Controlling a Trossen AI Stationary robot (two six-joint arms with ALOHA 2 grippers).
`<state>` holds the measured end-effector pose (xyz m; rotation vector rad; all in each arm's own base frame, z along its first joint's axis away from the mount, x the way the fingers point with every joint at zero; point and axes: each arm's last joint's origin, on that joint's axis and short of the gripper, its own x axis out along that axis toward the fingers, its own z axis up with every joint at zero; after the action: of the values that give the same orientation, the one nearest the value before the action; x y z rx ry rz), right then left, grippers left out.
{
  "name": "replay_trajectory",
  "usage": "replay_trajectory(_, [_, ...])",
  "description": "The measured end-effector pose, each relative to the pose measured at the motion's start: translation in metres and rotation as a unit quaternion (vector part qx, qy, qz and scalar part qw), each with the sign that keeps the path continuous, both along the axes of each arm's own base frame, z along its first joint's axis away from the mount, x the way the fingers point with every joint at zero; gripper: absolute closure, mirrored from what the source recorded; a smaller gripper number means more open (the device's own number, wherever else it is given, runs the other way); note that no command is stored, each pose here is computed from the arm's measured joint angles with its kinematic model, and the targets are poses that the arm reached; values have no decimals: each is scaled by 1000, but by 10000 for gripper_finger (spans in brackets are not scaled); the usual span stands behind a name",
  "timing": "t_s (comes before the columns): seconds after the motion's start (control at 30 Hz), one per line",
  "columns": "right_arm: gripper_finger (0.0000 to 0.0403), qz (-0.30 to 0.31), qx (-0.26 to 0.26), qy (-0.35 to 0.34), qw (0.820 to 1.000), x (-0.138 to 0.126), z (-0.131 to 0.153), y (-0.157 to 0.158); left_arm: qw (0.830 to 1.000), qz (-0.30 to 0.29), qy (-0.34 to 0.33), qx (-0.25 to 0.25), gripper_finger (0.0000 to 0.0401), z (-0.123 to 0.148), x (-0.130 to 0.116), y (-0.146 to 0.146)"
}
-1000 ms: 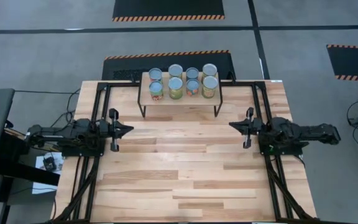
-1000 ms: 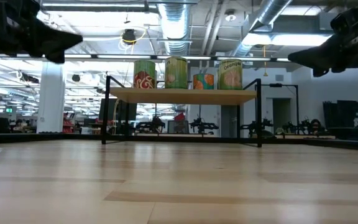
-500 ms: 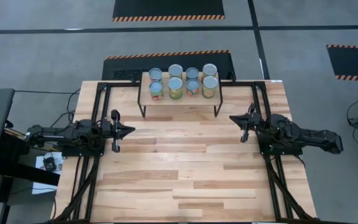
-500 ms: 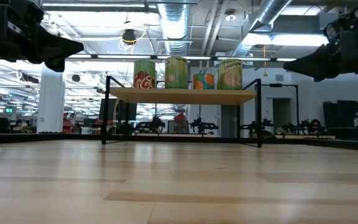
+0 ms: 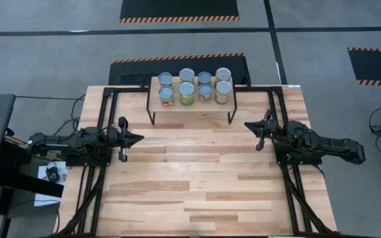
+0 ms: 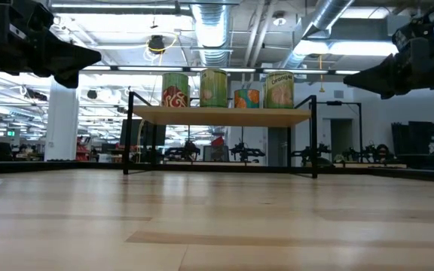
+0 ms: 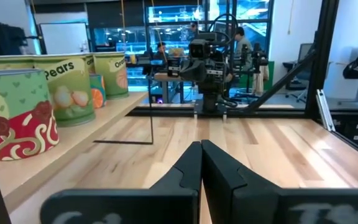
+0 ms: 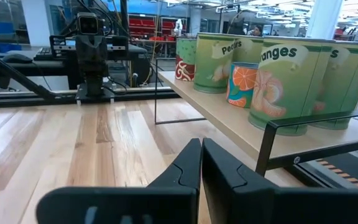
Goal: Pick and place cans onto a shelf
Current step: Return to Home Position
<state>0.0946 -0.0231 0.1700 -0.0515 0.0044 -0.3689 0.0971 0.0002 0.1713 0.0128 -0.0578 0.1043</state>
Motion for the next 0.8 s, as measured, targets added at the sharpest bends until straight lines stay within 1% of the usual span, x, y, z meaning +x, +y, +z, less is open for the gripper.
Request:
replay_trajectory(0.17, [365, 0, 0, 0, 1000, 0, 0, 0, 1000, 1, 2, 11, 401, 0, 0, 0])
replay_trajectory(0.8, [365, -1, 0, 1, 1000, 0, 0, 0, 1000, 1, 2, 14, 401, -1, 0, 0])
